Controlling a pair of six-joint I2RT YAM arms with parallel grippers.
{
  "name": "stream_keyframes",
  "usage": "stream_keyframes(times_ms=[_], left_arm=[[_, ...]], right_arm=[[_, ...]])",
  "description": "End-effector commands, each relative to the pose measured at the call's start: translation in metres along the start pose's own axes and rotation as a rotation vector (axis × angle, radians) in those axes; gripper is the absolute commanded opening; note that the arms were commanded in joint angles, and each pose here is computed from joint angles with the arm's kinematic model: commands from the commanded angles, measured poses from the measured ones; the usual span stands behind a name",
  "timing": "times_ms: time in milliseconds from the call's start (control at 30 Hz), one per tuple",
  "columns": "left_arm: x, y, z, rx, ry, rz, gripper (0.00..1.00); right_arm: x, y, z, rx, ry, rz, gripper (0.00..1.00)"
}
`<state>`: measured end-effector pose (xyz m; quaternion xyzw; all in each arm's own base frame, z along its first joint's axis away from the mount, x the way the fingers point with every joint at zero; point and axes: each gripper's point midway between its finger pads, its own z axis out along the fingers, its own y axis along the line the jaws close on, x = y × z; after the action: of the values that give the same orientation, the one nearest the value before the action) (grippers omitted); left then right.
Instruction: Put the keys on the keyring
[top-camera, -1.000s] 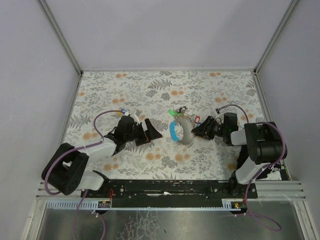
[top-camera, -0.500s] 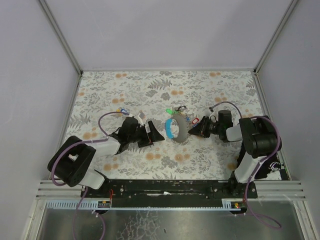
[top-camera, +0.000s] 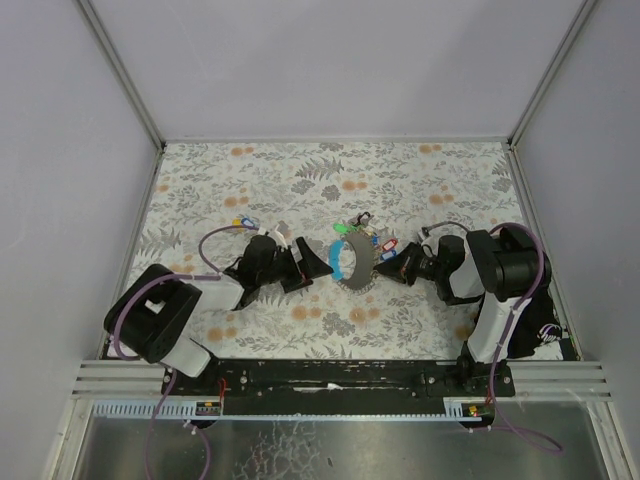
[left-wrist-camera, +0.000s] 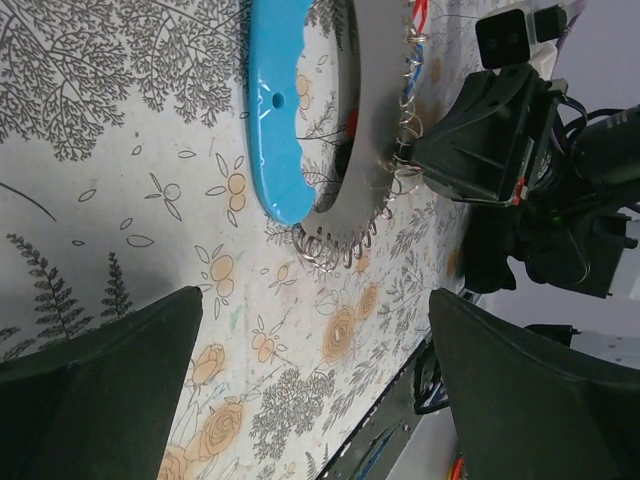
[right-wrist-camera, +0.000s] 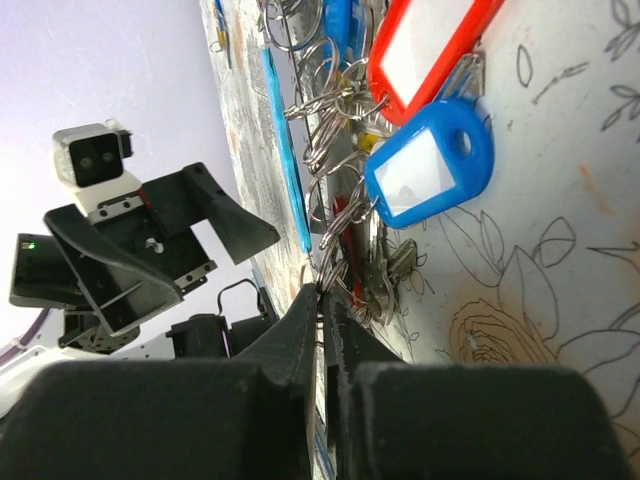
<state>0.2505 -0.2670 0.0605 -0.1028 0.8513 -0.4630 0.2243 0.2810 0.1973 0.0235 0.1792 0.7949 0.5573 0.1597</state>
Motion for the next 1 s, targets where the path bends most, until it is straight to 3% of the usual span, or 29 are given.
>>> stream_keyframes(times_ms=[0,233,633,967], left_arm=[[-0.007,-0.018,0.012,0.097,-0.005,-0.023,0.93],[0.000,-0.006,0.027,0.095,0.030,-0.074,0.90],[0.009,0.007,0.035,0.093,0.055,-0.140,0.87],[0.017,0.014,0.038,0.112,0.067,-0.235,0.87]], right_arm=[[0.002,0.018,0.000,-0.082,0.003,-0.026,0.00],[0.008,0.001,-0.001,-0.023,0.000,-0.017,0.00],[0.003,0.071,-0.014,-0.288,-0.032,0.027,0.00],[0.007,0.077,-0.009,-0.294,-0.040,0.051,0.00]])
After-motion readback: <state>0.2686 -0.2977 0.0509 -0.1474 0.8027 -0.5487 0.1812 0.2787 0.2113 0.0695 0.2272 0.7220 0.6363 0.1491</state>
